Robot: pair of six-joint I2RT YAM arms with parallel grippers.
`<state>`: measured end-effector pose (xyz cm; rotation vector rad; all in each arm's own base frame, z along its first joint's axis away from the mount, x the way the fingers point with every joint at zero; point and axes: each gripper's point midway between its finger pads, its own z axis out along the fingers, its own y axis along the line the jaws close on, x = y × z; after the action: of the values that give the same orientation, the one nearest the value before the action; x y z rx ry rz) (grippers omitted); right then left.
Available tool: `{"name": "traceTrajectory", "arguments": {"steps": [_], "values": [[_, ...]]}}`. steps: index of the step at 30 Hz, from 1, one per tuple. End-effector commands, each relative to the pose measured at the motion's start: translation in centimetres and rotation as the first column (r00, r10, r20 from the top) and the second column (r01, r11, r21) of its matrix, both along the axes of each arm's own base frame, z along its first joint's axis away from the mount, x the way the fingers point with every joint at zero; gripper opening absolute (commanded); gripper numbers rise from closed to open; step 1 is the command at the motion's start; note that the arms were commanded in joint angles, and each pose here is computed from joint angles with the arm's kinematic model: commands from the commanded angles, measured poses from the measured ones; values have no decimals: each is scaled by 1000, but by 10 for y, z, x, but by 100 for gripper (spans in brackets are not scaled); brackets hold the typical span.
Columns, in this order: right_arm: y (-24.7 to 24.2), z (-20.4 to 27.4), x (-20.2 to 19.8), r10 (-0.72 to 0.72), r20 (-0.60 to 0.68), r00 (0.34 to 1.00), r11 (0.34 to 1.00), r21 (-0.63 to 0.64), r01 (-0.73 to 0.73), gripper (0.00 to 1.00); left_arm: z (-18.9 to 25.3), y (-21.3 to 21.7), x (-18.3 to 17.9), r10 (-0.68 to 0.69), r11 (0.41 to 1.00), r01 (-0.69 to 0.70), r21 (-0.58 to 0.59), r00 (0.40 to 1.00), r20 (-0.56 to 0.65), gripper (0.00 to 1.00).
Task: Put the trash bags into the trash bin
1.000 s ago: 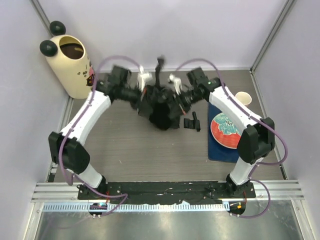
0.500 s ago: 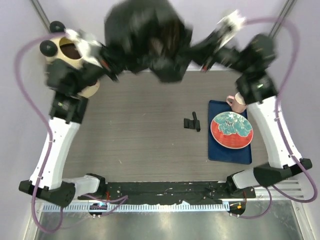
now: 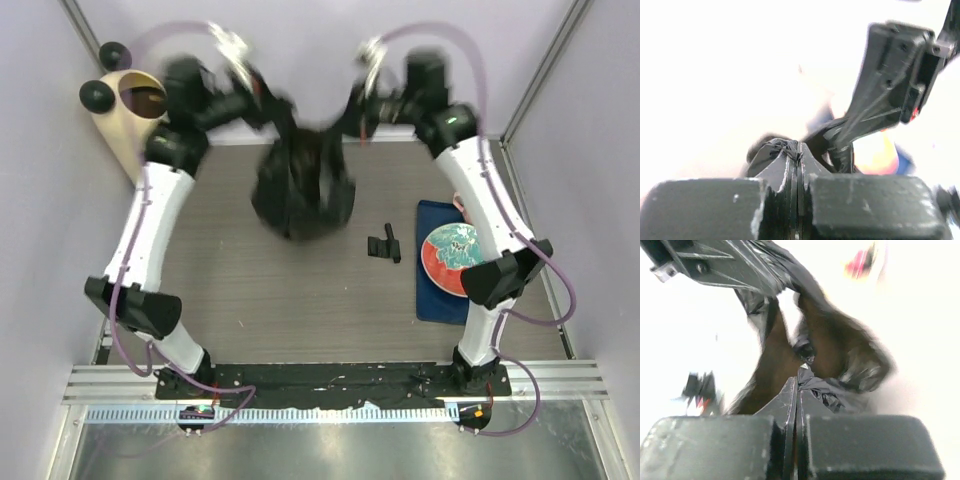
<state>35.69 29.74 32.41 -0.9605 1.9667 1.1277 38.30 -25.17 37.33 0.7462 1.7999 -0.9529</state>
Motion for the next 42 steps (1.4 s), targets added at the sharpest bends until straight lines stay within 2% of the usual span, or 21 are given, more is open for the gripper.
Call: {"name": "traceTrajectory", "arguments": {"steps": [1, 3, 4, 5, 6, 7, 8, 10, 11, 13, 16, 19, 22, 23, 24, 25, 27, 28, 30, 35, 42], "values": [[-62, 336, -4, -343, 514, 786, 756, 648, -93, 1, 326, 66, -47, 349, 853, 38, -521, 700, 623, 0], [-80, 367, -22, -389, 576, 719, 713, 683, -161, 1, 342, 65, -71, 318, 858, 127, -498, 630, 708, 0], [-77, 378, -56, -363, 632, 685, 717, 659, -228, 1, 355, 64, -122, 261, 857, 251, -450, 541, 799, 0], [-68, 366, -61, -328, 686, 650, 757, 602, -254, 1, 339, 57, -125, 223, 868, 272, -415, 535, 815, 0], [-50, 308, -35, -264, 633, 728, 811, 554, -188, 1, 278, 32, -94, 136, 895, 251, -369, 634, 762, 0], [-32, 267, -55, -190, 562, 805, 860, 491, -140, 1, 215, 16, -84, 15, 941, 217, -261, 741, 672, 0], [-17, 172, -25, -93, 636, 766, 955, 275, -112, 1, 165, 13, -72, -45, 987, 143, -79, 702, 711, 0], [-22, 9, -20, 1, 420, 907, 994, -101, 46, 1, -38, 11, -54, -139, 969, 75, 235, 953, 270, 0], [-33, -71, -24, 73, 283, 956, 961, -277, 9, 1, -123, 23, -49, -191, 902, 134, 411, 976, 101, 0], [-72, -173, -69, 131, -3, 991, 872, -476, -117, 1, -207, 51, -121, -248, 794, 390, 467, 908, -337, 0], [-66, -159, -132, 274, -156, 949, 886, -343, -312, 1, -154, 30, -190, -482, 801, 574, 166, 785, -389, 0], [-37, -74, -157, 380, -77, 922, 916, -109, -387, 1, -74, 15, -185, -496, 856, 511, 83, 855, -151, 0], [-5, 22, -136, 349, 24, 937, 933, 87, -350, 1, 25, 0, -144, -423, 904, 427, -21, 901, 92, 0], [-1, 75, -124, 320, 158, 934, 930, 138, -342, 1, 75, 5, -126, -362, 922, 380, -73, 913, 185, 0], [-1, 94, -95, 248, 184, 951, 945, 171, -279, 1, 133, 7, -96, -259, 937, 328, -119, 881, 396, 0], [-2, 140, -65, 137, 263, 955, 943, 261, -207, 1, 161, 10, -71, -161, 927, 241, -287, 947, 277, 0], [-37, 236, -8, -103, 462, 881, 890, 438, -126, 1, 251, 47, -56, 38, 888, 186, -421, 882, 470, 0], [-47, 263, -11, -120, 302, 946, 825, 561, -74, 1, 253, 52, -32, 81, 865, 138, -482, 910, 406, 0], [-57, 286, -13, -112, 341, 933, 775, 618, -133, 1, 258, 44, -41, 9, 869, 202, -452, 906, 422, 0], [-39, 240, -27, -38, 268, 963, 774, 618, -141, 1, 204, 30, -28, -91, 835, 208, -510, 965, 246, 0], [-30, 211, -15, -75, 272, 959, 809, 579, -101, 1, 147, -6, -35, -172, 870, 261, -419, 956, 238, 0]]}}
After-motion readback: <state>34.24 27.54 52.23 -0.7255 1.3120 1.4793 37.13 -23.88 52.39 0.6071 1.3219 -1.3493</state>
